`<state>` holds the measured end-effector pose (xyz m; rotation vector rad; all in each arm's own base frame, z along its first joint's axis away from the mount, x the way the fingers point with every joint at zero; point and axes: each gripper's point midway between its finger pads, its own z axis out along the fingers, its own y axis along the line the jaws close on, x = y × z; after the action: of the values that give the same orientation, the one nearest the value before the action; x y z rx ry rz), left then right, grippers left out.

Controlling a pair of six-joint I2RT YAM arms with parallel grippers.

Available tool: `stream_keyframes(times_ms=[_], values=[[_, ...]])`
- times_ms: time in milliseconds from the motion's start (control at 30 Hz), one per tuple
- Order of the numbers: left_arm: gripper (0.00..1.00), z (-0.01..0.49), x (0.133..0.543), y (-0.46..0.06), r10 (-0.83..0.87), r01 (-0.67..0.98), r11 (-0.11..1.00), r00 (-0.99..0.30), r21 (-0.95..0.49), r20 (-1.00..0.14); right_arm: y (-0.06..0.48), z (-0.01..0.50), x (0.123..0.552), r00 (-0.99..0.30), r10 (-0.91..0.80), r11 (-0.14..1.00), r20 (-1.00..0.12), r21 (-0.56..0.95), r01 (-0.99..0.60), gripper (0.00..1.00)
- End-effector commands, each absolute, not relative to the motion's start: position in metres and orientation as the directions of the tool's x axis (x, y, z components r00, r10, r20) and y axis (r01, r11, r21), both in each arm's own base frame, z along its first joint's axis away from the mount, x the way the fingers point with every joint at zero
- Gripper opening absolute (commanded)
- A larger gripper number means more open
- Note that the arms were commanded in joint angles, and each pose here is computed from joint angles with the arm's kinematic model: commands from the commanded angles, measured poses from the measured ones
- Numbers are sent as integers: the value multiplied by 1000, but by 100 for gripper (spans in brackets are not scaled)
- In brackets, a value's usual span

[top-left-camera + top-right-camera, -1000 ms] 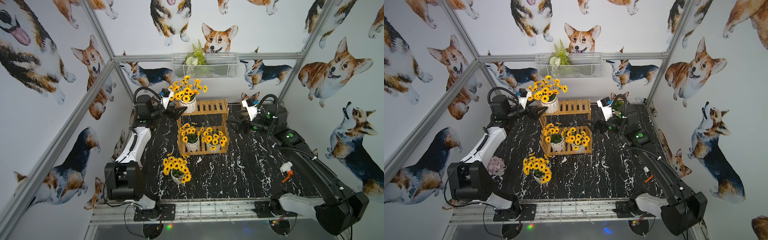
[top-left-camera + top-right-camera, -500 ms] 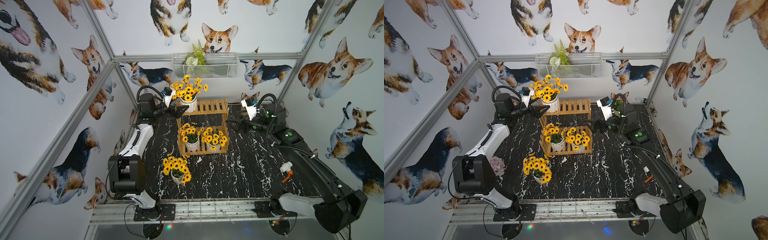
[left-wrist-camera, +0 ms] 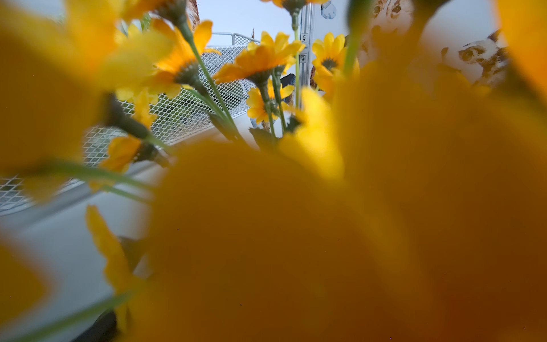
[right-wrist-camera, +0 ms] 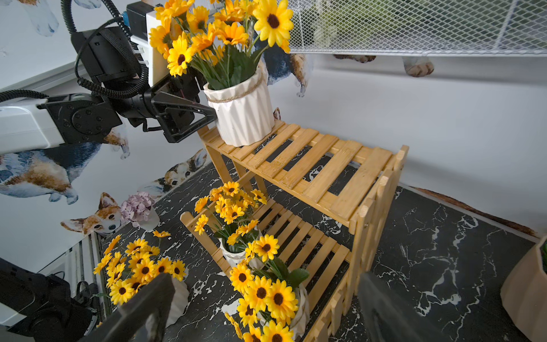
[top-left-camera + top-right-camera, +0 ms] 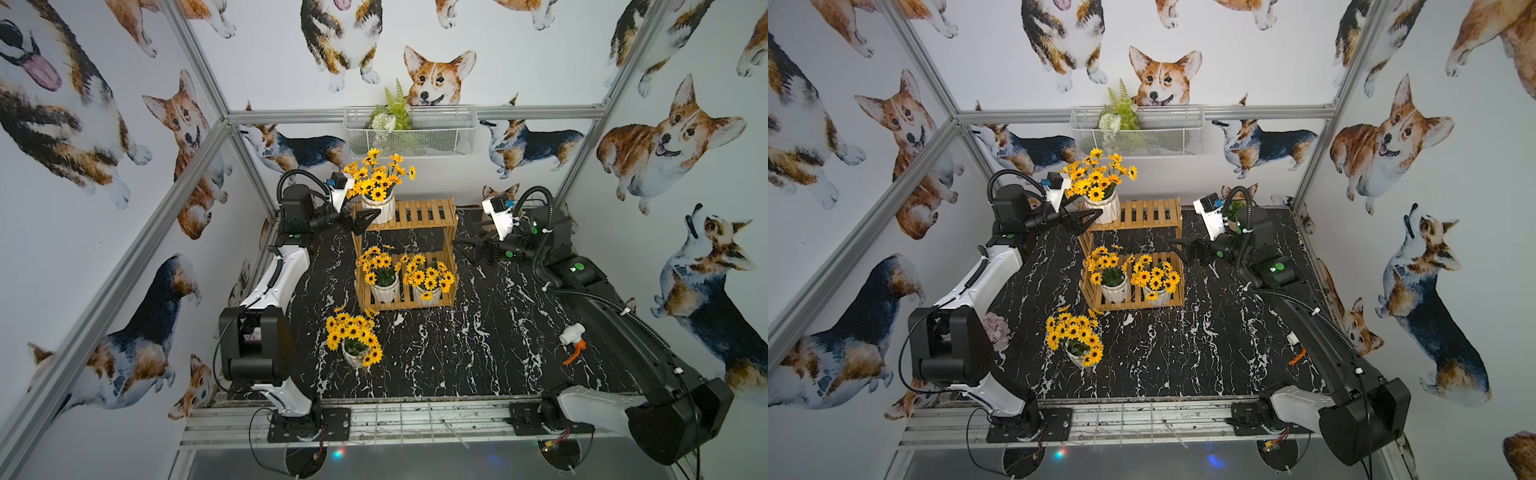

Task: Take the sunflower pots off the shelves
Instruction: Pick up the sunflower pot from the shelf.

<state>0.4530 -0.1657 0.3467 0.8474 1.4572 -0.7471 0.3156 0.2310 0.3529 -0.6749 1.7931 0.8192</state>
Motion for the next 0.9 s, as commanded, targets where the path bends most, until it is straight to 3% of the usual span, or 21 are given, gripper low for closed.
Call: stream_keyframes(times_ms=[0, 867], values=[[100, 355, 453, -166, 78, 849, 523, 44, 78, -996, 232, 357, 314, -322, -74, 603, -944, 215, -768, 100], [100, 360, 453, -177, 23, 887, 461, 14, 23, -1000, 230, 358, 308, -329, -74, 601, -942, 221, -768, 100]])
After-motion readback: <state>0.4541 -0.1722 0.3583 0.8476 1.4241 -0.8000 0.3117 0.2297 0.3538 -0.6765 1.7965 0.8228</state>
